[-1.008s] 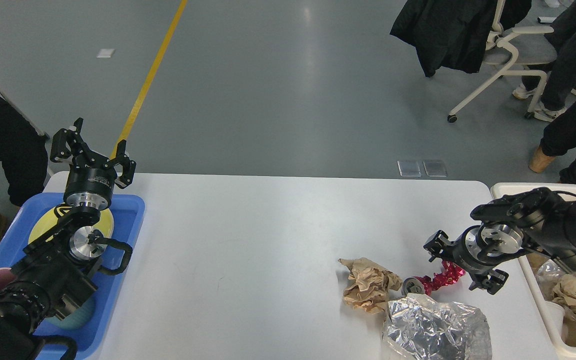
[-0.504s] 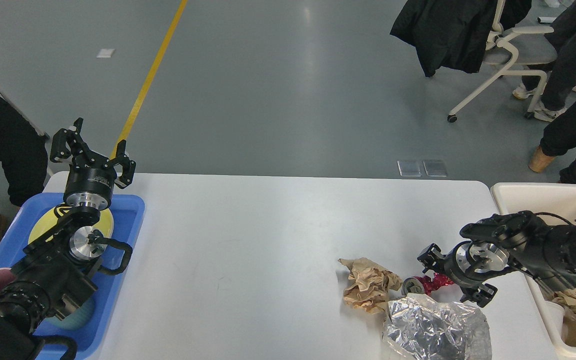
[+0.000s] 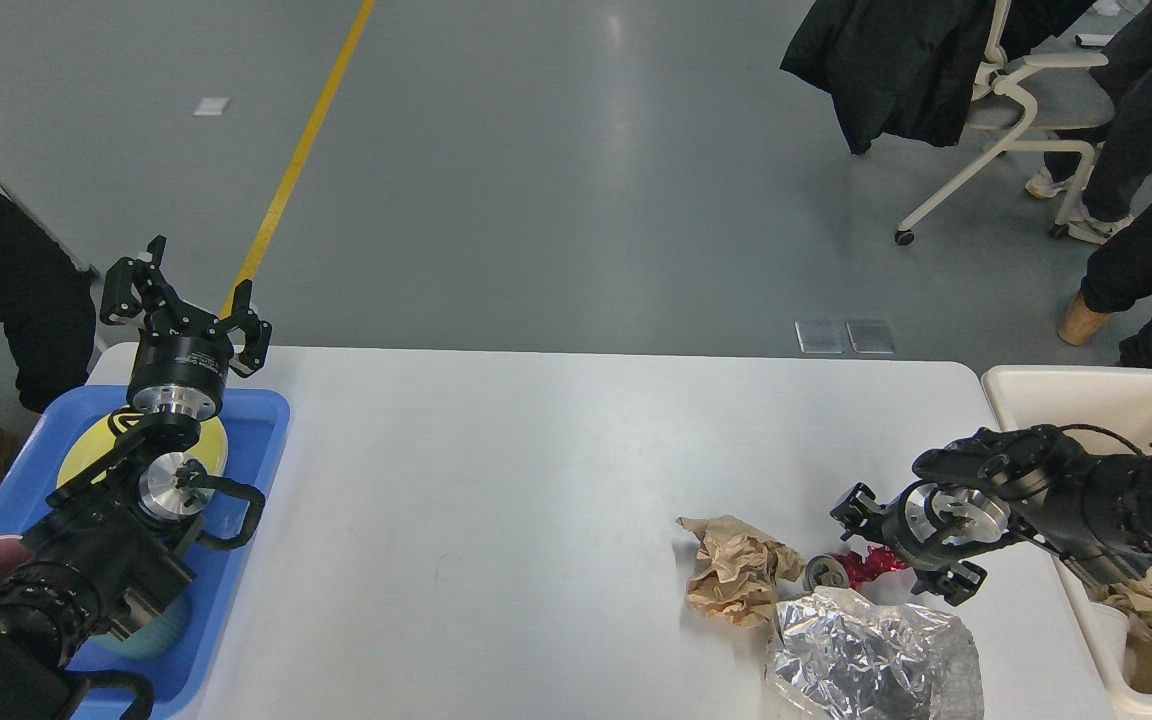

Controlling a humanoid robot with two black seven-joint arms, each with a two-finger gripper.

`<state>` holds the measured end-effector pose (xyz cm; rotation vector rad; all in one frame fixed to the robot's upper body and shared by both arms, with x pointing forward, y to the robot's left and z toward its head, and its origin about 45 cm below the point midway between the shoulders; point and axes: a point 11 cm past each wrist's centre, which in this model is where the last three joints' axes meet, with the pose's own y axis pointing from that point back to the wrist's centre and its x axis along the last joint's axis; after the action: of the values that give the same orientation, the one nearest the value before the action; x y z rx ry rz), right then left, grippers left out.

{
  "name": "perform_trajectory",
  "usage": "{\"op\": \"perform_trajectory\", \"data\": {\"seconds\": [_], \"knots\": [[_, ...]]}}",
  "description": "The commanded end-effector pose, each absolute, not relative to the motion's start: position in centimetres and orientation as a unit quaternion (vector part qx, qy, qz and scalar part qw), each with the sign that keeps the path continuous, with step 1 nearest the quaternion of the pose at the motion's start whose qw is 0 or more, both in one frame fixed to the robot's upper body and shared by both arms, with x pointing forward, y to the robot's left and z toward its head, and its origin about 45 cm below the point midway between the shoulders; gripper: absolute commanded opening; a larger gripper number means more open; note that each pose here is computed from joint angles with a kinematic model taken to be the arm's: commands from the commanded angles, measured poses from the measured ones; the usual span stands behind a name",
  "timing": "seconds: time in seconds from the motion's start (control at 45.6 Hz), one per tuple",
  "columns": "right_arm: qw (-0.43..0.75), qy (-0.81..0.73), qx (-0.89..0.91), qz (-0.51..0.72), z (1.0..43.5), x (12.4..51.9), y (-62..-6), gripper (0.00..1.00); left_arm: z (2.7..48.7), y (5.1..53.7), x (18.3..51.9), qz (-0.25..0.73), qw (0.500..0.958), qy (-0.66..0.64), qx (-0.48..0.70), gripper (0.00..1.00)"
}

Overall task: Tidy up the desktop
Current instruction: 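Close the right gripper on the red wrapper, then lift the red wrapper and drop it into the white bin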

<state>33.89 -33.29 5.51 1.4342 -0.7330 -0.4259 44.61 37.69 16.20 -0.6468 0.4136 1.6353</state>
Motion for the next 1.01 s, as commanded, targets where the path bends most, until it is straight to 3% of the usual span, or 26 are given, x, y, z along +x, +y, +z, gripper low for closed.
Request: {"op": "perform_trajectory", "data": {"seconds": [0.0,0.044,0.153,0.241,0.635,0.833,0.986], "knots": [[0.673,-0.313,0.642,-0.195,5.3,33.5,-32.9,0.47,16.2,37.7,44.6,0.711,0.619,0.18,-0.281,0.96],[0.672,-0.312,0.643,-0.195,5.3,33.5,-32.8,0.33,16.2,37.7,44.6,0.711,0.619,0.18,-0.281,0.96],[0.672,-0.304,0.646,-0.198,5.2,33.3,-32.6,0.1,16.2,37.7,44.6,0.711,0.619,0.18,-0.281,0.96],[0.67,-0.295,0.651,-0.202,5.2,33.2,-32.3,0.0,16.2,37.7,44.6,0.711,0.619,0.18,-0.281,0.96],[0.665,-0.284,0.663,-0.195,6.3,34.2,-31.4,0.0,16.2,37.7,44.6,0.711,0.619,0.18,-0.281,0.96],[0.646,-0.253,0.698,-0.179,11.2,37.1,-29.9,0.0,16.2,37.7,44.6,0.711,0.619,0.18,-0.281,0.96],[0.633,-0.234,0.721,-0.159,18.0,39.2,-31.0,0.0,16.2,37.7,44.6,0.711,0.619,0.18,-0.281,0.96]]}}
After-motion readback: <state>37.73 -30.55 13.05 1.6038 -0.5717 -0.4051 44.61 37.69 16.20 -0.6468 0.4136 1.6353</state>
